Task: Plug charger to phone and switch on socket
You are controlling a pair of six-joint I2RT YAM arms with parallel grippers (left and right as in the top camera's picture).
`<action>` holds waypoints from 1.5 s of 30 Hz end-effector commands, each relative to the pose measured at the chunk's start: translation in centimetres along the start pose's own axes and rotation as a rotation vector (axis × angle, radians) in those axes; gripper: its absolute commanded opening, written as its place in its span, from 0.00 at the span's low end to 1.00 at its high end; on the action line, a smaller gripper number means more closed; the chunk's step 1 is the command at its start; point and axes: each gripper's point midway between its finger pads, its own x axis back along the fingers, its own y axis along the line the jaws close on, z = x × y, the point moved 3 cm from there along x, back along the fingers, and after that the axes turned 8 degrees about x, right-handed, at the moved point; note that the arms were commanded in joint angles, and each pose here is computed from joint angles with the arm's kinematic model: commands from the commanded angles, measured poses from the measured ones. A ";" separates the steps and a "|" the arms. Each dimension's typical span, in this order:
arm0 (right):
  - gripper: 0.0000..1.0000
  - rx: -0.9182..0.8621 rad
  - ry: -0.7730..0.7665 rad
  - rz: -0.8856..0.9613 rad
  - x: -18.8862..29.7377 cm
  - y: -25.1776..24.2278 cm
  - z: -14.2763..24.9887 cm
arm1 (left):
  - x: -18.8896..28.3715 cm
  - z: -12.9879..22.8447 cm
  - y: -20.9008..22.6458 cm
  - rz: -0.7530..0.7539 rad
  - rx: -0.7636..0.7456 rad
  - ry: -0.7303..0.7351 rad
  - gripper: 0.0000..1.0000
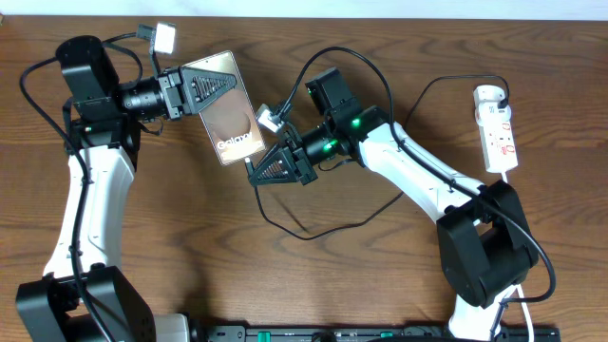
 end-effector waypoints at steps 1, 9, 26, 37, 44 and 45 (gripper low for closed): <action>0.01 0.025 -0.004 -0.036 -0.4 1.2 -0.7 | 0.0 0.0 -0.8 0.024 -0.012 0.017 0.07; 0.01 0.030 -0.005 -0.035 -0.4 1.2 -0.8 | -0.1 0.1 -0.8 0.024 -0.004 0.019 0.08; 0.01 0.026 -0.009 -0.034 -0.4 1.1 -1.0 | -0.1 0.1 -0.8 0.025 -0.003 0.020 0.07; 0.01 0.028 -0.009 -0.034 -0.4 1.1 -1.1 | -0.1 0.1 -0.8 0.026 -0.003 0.021 0.07; 0.01 0.029 -0.009 -0.034 -0.4 1.1 -1.1 | -0.1 0.2 -0.9 0.031 -0.002 0.026 0.07; 0.01 0.029 -0.009 -0.034 -0.4 1.1 -1.1 | -0.1 0.2 -0.9 0.031 -0.001 0.026 0.07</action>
